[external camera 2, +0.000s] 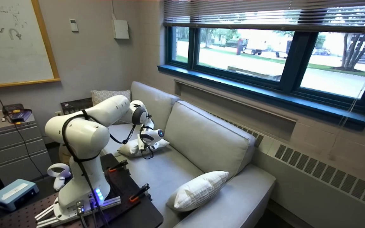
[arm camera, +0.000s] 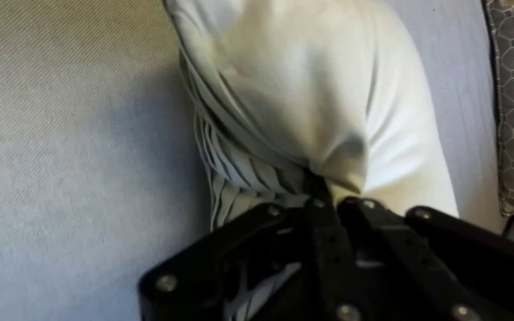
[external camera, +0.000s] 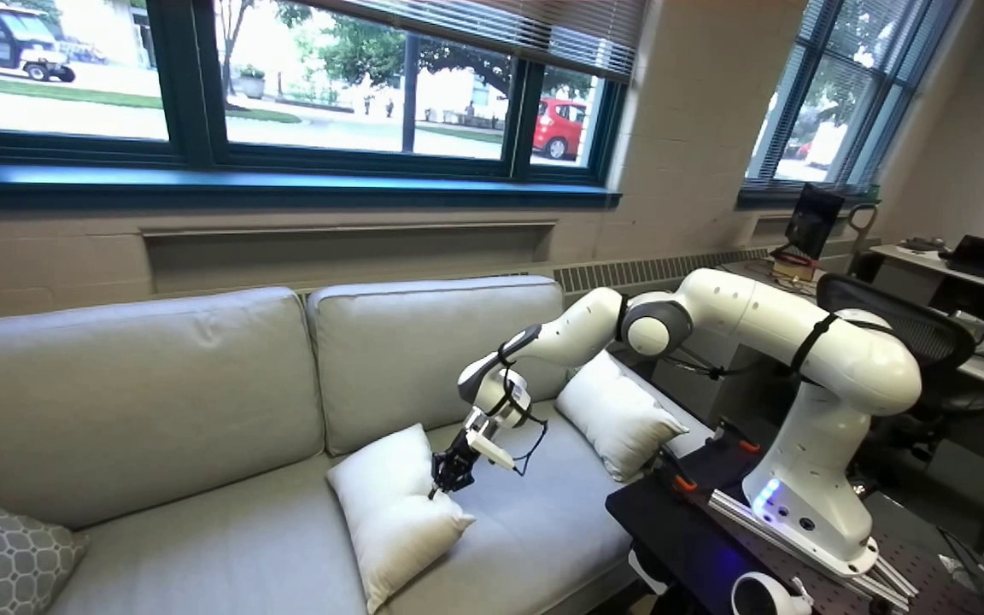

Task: Put the pillows upright against the armrest of the couch

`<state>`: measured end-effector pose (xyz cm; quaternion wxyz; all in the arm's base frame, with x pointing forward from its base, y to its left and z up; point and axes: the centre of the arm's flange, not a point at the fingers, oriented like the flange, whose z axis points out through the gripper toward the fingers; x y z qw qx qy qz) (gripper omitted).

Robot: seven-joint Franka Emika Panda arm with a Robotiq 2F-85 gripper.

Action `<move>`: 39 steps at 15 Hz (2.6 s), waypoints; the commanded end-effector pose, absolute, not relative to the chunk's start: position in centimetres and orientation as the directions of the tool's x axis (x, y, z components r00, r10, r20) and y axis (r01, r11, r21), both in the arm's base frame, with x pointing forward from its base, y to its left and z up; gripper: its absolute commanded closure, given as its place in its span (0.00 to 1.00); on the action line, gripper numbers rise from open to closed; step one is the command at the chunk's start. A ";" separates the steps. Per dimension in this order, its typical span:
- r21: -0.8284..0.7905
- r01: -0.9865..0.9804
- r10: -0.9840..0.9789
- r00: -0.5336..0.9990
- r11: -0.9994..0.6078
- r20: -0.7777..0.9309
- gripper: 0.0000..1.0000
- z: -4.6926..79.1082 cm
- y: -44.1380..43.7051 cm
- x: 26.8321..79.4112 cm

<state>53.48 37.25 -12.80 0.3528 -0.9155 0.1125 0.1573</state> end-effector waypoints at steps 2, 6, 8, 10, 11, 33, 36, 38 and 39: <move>-0.504 -0.248 -0.176 0.967 -0.827 -0.186 0.96 -9.6 39.5 58.8; -0.491 -0.251 -0.287 0.958 -0.834 -0.002 0.97 -4.4 39.3 58.2; -0.490 -0.262 -0.347 0.934 -0.832 0.090 0.97 -2.1 38.8 57.1; -0.462 -0.273 -0.394 0.900 -0.843 0.187 0.97 0.1 38.4 55.5; -0.450 -0.285 -0.419 0.878 -0.846 0.232 0.97 0.9 38.1 54.6; -0.312 -0.173 -0.312 0.820 -0.934 0.480 0.36 11.9 34.0 42.1; -0.380 -0.096 -0.246 0.896 -0.920 0.370 0.14 10.7 34.7 44.4; -0.439 -0.062 -0.200 0.940 -0.897 0.275 0.00 9.3 35.3 46.2; -0.468 -0.046 -0.173 0.957 -0.883 0.232 0.00 8.4 35.5 47.0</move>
